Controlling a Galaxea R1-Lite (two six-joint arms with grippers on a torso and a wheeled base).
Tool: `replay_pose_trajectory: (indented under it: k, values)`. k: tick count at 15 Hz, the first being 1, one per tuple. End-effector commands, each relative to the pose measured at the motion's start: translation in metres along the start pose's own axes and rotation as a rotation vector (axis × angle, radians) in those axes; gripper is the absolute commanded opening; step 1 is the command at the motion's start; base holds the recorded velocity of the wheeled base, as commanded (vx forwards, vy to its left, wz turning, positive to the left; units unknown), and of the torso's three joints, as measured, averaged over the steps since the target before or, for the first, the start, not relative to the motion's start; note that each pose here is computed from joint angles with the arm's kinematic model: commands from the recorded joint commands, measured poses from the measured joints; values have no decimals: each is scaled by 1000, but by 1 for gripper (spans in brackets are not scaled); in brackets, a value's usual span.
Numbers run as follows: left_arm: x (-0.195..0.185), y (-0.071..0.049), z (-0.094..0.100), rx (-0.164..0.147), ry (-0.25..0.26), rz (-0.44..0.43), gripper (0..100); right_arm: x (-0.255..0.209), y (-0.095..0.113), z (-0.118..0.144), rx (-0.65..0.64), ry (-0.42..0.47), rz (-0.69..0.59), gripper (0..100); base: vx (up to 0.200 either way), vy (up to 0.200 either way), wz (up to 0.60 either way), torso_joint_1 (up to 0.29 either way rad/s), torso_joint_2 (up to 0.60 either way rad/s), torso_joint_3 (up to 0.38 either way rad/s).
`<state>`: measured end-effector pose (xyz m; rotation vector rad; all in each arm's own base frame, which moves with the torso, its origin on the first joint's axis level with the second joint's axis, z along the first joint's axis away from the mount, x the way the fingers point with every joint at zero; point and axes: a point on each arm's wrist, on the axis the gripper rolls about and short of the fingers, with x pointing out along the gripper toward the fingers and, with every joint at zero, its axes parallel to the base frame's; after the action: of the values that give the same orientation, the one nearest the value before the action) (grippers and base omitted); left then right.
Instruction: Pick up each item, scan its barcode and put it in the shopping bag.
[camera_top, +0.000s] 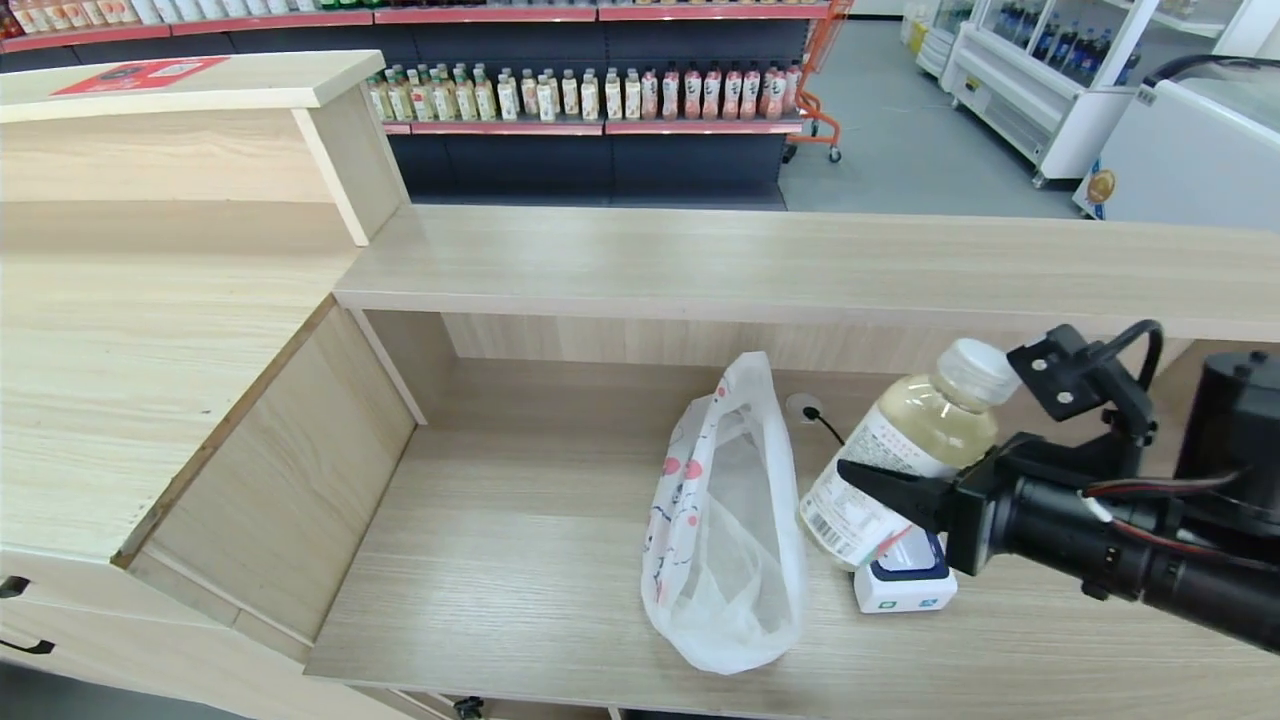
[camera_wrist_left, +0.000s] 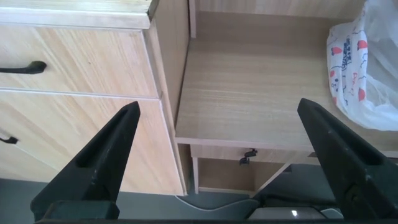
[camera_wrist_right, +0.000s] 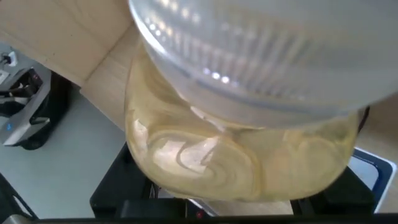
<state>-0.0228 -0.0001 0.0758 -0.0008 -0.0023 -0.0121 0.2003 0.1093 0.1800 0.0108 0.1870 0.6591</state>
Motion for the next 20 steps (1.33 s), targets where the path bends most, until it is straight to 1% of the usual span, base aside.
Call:
replay_pose_trajectory:
  k: [1, 2, 3, 6, 7, 9, 10, 12, 14, 16, 18, 20]
  values:
    - [0, 0, 0, -1, -1, 0, 100, 46, -17, -32, 19, 75, -18, 0, 0, 0, 0, 0, 0, 0]
    - [0, 0, 0, -1, -1, 0, 100, 59, -27, -43, 25, 80, -26, 0, 0, 0, 0, 0, 0, 0]
    - [0, 0, 0, -1, 1, 0, 100, 64, -33, -52, 31, 85, -37, 0, 0, 0, 0, 0, 0, 0]
    - [0, 0, 0, -1, 1, 0, 100, 71, -38, -84, 55, 86, -13, 0, 0, 0, 0, 0, 0, 0]
    - [0, 0, 0, -1, -1, 0, 100, 74, -38, -90, 54, 71, -7, 0, 0, 0, 0, 0, 0, 0]
    - [0, 0, 0, -1, -1, 0, 100, 84, -39, -98, 50, 33, 23, 0, 0, 0, 0, 0, 0, 0]
    - [0, 0, 0, -1, -1, 0, 100, 84, -38, -101, 53, 38, 47, 0, 0, 0, 0, 0, 0, 0]
    - [0, 0, 0, -1, 1, 0, 100, 88, -39, -107, 56, 55, 52, 0, 0, 0, 0, 0, 0, 0]
    - [0, 0, 0, -1, -1, 0, 100, 94, -40, -112, 52, 45, 62, 0, 0, 0, 0, 0, 0, 0]
    - [0, 0, 0, -1, -1, 0, 100, 98, -36, -116, 45, 43, 96, 0, 0, 0, 0, 0, 0, 0]
    - [0, 0, 0, -1, -1, 0, 100, 106, -32, -117, 41, 22, 119, 0, 0, 0, 0, 0, 0, 0]
    - [0, 0, 0, -1, -1, 0, 100, 113, -32, -121, 32, 10, 157, 0, 0, 0, 0, 0, 0, 0]
